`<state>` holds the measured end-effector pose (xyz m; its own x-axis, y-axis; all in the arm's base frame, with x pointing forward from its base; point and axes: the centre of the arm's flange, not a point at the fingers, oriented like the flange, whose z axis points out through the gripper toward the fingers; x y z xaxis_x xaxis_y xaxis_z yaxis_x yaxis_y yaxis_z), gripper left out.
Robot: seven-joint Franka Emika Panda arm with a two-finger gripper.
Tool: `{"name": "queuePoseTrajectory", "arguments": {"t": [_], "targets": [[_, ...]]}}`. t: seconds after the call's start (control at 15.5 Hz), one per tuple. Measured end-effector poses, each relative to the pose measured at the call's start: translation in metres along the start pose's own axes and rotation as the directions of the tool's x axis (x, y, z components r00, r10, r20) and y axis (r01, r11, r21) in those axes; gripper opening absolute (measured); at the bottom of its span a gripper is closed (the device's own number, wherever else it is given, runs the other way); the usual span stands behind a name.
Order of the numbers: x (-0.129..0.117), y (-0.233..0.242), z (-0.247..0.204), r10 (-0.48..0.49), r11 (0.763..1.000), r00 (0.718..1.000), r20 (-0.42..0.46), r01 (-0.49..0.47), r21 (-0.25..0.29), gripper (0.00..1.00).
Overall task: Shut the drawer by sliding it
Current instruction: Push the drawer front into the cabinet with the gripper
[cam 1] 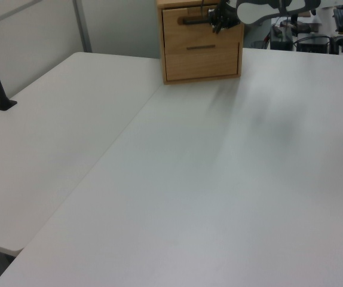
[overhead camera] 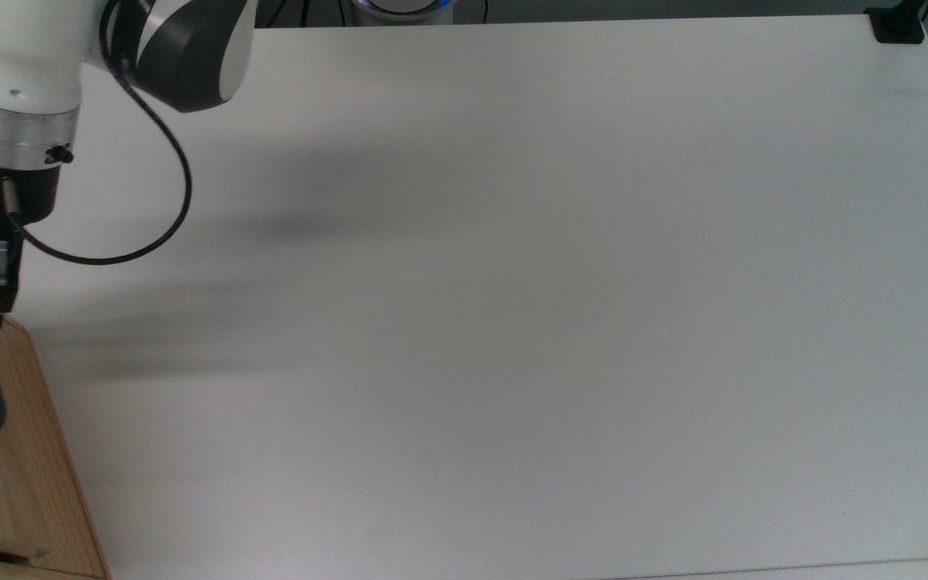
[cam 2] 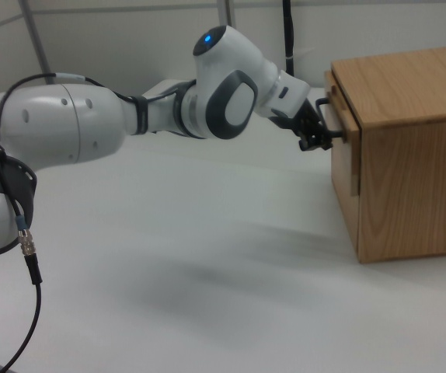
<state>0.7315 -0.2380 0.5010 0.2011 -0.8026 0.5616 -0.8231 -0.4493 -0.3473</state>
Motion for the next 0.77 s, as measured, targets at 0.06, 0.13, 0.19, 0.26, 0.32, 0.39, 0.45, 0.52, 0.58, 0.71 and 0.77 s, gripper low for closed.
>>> {"name": "queuePoseTrajectory", "arguments": {"t": [0.06, 0.13, 0.19, 0.26, 0.32, 0.39, 0.45, 0.52, 0.58, 0.71, 0.77], "targets": [[0.004, 0.003, 0.003, 0.017, 1.000, 1.000, -0.017, -0.017, 0.003, 0.14], [0.007, 0.006, 0.006, 0.033, 0.999, 0.999, -0.031, -0.032, 0.007, 0.14], [0.008, 0.007, 0.008, 0.041, 0.999, 0.998, -0.038, -0.041, 0.012, 0.14], [0.007, 0.007, 0.010, 0.051, 0.999, 0.998, -0.045, -0.050, 0.020, 0.14], [0.008, 0.007, 0.010, 0.054, 0.998, 0.997, -0.048, -0.053, 0.022, 0.14], [0.008, 0.008, 0.011, 0.054, 0.998, 0.997, -0.050, -0.053, 0.023, 0.15], [0.008, 0.007, 0.011, 0.054, 0.998, 0.997, -0.051, -0.052, 0.023, 0.15], [0.008, 0.007, 0.010, 0.047, 0.999, 0.997, -0.054, -0.046, 0.023, 0.15], [0.008, 0.005, 0.008, 0.037, 0.999, 0.998, -0.056, -0.036, 0.025, 0.15], [0.007, -0.004, -0.008, -0.007, 1.000, 0.999, -0.045, 0.008, 0.030, 0.15], [0.004, -0.014, -0.025, -0.046, 0.998, 0.999, -0.025, 0.047, 0.042, 0.16]]}}
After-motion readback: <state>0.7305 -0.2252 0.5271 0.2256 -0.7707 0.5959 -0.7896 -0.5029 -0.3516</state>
